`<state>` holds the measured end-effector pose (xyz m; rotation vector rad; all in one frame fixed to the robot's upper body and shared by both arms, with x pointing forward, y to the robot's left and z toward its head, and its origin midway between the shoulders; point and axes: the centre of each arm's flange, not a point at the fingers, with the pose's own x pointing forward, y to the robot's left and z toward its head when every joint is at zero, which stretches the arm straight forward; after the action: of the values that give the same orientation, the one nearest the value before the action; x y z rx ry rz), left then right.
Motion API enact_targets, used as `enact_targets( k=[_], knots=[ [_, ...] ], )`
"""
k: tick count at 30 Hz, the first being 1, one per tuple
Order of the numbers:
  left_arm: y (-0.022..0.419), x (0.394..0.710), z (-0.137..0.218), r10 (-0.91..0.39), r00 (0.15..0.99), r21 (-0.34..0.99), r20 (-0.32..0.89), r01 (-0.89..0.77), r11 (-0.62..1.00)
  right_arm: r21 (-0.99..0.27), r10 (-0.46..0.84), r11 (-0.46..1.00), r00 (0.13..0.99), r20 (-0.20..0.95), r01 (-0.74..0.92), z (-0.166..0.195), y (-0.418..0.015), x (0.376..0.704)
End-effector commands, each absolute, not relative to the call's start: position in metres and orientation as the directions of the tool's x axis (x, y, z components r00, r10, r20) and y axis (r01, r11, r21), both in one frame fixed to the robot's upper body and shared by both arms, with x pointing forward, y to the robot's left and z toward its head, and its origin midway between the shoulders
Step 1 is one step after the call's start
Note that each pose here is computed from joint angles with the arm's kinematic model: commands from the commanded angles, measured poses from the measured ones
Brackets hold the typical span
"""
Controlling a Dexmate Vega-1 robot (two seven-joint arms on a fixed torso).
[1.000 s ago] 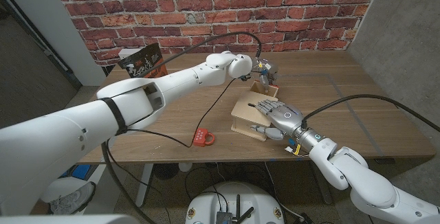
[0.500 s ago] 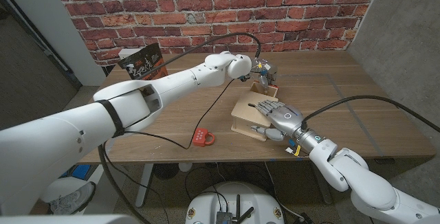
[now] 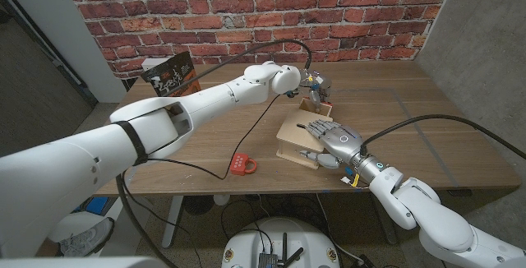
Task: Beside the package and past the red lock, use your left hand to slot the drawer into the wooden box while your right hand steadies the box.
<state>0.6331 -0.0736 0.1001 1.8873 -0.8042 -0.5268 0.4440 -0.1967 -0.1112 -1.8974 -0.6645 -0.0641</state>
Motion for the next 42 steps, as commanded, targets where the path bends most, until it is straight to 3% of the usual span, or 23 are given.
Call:
enact_targets(
  k=[1,42],
  knots=[
    [-0.072,0.630,0.099,-0.724,0.689,0.909,-0.020,-0.289,-0.300,-0.839,0.417,-0.271,0.843,0.339,0.471,-0.110,-0.196,0.446],
    [-0.066,0.620,0.099,-0.731,0.682,0.905,-0.038,-0.287,-0.315,-0.848,0.414,-0.258,0.846,0.336,0.463,-0.112,-0.194,0.446]
  ],
)
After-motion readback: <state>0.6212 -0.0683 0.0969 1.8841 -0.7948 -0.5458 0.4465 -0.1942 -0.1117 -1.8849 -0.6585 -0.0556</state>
